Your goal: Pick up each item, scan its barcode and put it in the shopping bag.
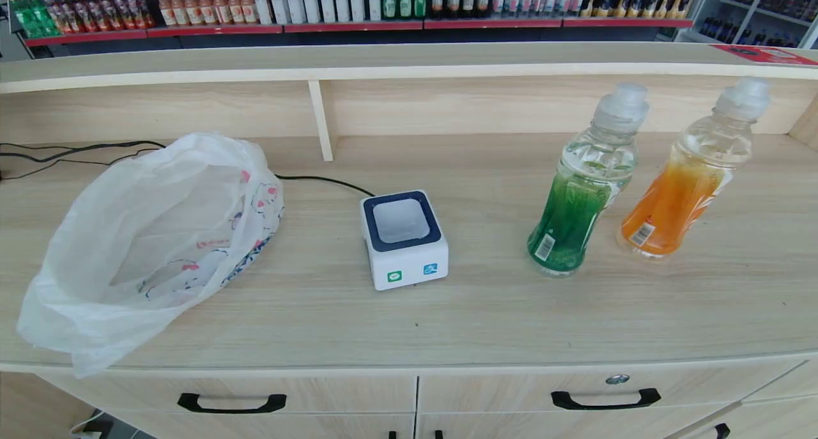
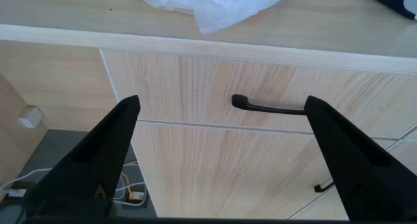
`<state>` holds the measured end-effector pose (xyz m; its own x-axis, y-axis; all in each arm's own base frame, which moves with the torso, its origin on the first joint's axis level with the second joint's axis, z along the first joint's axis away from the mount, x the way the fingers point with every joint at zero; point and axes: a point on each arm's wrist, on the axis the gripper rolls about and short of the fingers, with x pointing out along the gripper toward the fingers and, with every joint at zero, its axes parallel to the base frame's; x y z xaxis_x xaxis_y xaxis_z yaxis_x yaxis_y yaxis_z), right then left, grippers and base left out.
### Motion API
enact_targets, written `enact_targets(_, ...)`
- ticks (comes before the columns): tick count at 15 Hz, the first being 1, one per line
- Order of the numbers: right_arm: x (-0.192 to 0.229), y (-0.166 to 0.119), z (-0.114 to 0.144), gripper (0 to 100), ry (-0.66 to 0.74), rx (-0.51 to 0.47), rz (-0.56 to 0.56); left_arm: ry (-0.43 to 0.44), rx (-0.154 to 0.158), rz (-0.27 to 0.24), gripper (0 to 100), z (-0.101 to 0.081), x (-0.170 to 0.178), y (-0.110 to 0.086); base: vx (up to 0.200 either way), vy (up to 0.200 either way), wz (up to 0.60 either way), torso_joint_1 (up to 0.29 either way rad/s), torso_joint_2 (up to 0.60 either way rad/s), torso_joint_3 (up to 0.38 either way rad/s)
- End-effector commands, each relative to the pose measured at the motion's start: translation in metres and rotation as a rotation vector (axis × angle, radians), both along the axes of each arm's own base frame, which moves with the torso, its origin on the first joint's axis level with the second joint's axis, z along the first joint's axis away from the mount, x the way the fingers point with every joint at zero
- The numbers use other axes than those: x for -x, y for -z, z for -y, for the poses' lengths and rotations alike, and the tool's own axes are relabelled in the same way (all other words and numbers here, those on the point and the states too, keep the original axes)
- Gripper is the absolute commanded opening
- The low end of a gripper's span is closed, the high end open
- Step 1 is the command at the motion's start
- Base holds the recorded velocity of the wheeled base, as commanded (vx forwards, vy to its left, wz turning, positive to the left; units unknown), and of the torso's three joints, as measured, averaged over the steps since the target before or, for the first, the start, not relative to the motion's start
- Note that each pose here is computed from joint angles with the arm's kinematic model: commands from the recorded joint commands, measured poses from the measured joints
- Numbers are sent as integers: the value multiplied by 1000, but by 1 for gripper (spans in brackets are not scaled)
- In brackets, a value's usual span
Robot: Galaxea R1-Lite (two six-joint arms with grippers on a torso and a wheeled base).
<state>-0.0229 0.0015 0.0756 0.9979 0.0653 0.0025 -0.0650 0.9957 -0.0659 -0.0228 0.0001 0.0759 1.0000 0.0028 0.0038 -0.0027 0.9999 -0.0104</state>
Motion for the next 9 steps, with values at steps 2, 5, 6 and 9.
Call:
enact_targets(2,0,0,0,100,-2,0,-1,0,0,1,100,0,0,0,0,0,0,0,0,0)
enact_targets(5,2,-11,0,100,-7,2,57,0,0,1,100,0,0,0,0,0,0,0,0,0)
enact_targets(6,7,-30,0,100,-14,1,97,0,0,1,100,0,0,0,0,0,0,0,0,0)
enact_targets(9,8,-61,0,100,-22,-3,86,0,0,1,100,0,0,0,0,0,0,0,0,0)
